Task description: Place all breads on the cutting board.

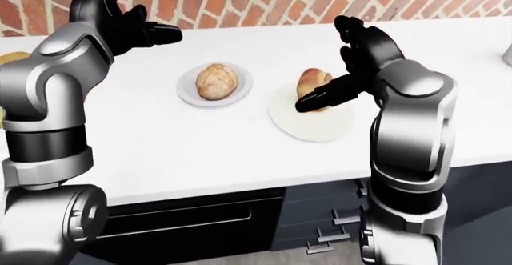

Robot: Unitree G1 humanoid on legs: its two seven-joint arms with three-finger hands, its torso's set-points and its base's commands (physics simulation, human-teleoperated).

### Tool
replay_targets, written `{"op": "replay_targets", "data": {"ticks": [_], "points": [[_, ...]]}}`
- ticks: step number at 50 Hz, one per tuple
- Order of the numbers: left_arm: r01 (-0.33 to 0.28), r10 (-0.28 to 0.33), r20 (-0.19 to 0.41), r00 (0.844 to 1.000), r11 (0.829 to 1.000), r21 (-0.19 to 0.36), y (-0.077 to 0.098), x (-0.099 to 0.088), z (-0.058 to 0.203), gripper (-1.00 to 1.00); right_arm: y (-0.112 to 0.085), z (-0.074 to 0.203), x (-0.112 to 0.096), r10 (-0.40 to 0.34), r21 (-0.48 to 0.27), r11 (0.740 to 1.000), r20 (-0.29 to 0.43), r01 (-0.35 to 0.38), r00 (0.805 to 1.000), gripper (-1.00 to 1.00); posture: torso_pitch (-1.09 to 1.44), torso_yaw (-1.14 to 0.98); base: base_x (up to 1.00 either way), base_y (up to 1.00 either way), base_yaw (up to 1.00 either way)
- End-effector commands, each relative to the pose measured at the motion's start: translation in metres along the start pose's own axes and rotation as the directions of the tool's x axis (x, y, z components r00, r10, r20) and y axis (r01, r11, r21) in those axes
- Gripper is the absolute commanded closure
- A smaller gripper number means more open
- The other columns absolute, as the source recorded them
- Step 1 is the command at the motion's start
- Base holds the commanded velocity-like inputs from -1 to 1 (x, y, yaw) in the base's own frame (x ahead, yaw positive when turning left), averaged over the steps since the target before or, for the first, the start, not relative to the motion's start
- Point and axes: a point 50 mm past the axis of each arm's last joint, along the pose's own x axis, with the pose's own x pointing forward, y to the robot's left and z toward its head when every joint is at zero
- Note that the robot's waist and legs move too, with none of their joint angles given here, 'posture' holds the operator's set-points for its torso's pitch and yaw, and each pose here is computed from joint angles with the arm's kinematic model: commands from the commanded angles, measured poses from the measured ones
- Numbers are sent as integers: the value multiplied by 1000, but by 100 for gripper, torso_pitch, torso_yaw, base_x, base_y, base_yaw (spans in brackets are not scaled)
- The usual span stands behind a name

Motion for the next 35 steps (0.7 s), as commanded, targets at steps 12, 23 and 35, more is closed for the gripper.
{"op": "replay_targets", "data": {"ticks": [12, 23, 35], "points": [[2, -2, 101, 995, 1000, 0, 1, -4, 22, -100, 2, 0, 8, -64, -90, 994, 56, 69, 996, -100, 0, 0, 0, 0, 0], [8, -8, 103, 995, 1000, -2, -2, -3, 23, -100, 7, -8, 14, -64, -119, 991, 40, 68, 997, -100, 0, 0, 0, 0, 0], [10, -10, 101, 995, 1000, -2, -3, -3, 21, -100, 11, -17, 17, -67, -134, 989, 29, 71, 997, -100, 0, 0, 0, 0, 0]]}}
